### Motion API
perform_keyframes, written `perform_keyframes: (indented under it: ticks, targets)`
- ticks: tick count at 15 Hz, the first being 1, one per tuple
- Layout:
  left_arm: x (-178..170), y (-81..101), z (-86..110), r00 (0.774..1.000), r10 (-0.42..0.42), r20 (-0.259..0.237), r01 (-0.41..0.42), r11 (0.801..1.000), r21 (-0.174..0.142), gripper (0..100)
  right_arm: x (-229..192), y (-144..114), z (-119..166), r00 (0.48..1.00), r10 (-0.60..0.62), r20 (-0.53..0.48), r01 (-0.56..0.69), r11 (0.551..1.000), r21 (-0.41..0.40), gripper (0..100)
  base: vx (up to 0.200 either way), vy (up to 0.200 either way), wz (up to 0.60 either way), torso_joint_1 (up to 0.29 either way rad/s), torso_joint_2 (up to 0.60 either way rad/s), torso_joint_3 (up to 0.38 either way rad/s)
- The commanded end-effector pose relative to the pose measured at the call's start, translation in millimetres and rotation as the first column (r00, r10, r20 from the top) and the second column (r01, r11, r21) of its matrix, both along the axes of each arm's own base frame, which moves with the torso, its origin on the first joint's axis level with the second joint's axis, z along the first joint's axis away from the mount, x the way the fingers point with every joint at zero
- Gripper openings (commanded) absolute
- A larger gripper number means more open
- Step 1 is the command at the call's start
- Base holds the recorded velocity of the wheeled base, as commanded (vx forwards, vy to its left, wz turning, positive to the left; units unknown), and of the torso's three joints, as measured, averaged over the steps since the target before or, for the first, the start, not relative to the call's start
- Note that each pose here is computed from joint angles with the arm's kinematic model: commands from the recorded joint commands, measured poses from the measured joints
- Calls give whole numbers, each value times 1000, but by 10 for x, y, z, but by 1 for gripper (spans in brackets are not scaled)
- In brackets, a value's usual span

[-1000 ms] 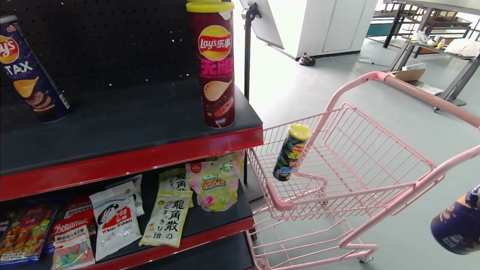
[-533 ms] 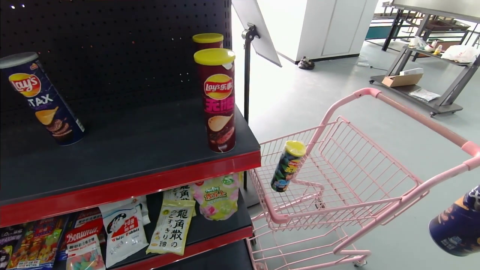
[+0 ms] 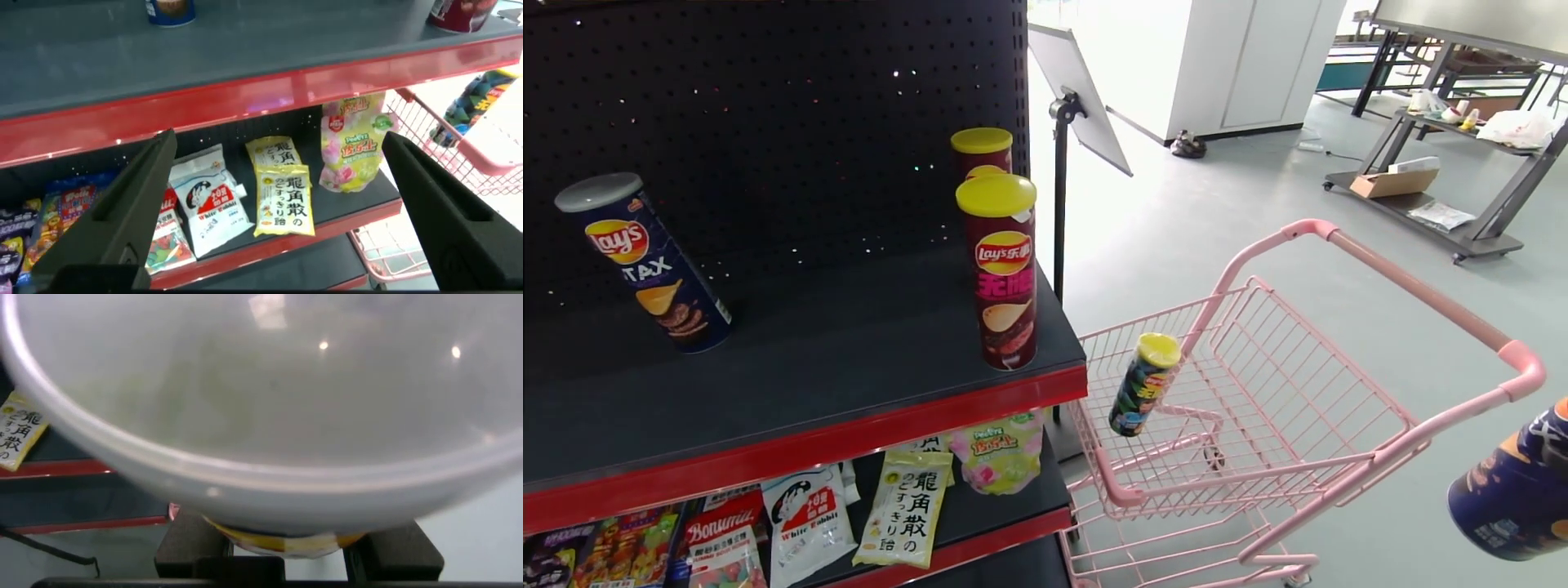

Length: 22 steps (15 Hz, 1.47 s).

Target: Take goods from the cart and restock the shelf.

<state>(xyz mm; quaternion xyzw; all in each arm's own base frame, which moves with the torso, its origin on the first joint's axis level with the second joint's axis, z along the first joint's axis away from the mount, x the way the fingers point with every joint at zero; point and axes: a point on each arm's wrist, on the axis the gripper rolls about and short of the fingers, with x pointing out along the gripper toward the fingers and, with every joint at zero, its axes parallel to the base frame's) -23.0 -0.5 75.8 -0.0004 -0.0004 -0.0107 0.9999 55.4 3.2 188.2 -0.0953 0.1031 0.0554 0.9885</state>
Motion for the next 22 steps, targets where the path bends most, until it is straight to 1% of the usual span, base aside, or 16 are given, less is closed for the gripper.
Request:
perform_keyframes:
  ticks: [1,3,5,10,13,17,19,22]
  targets:
    - [1,0,0,1000,0,-1,0,1000,-1,100,12,1,-3,1000,3,-6,-3,1000,0,0,0,0,0,149,-378,-232]
    - [1,0,0,1000,0,-1,0,1000,-1,100,26,2,-2,1000,3,-12,-3,1000,-2,0,0,0,0,141,-334,-200]
    - [1,0,0,1000,0,-1,0,1000,-1,100,33,0,-6,1000,-1,-14,1,1000,-2,0,0,0,0,16,-28,-23]
    - [1,0,0,1000,0,-1,0,1000,1,100,18,0,-50,1000,-2,-20,1,1000,-3,0,0,0,600,7,-6,-2]
    - [1,0,0,1000,0,-1,0,1000,1,100,7,-2,-80,1000,-6,-24,6,1000,-2,0,0,0,0,0,0,0]
    - [1,0,0,1000,0,-1,0,1000,1,100,-109,2,-154,1000,24,3,-24,1000,5,0,0,0,0,0,0,0]
    - [1,0,0,1000,0,-1,0,1000,1,100,-172,-1,-237,1000,21,3,-21,1000,2,0,0,0,0,0,0,0]
    - [1,0,0,1000,0,-1,0,1000,1,100,-180,-3,-247,1000,20,3,-20,1000,-14,0,0,0,0,0,0,0]
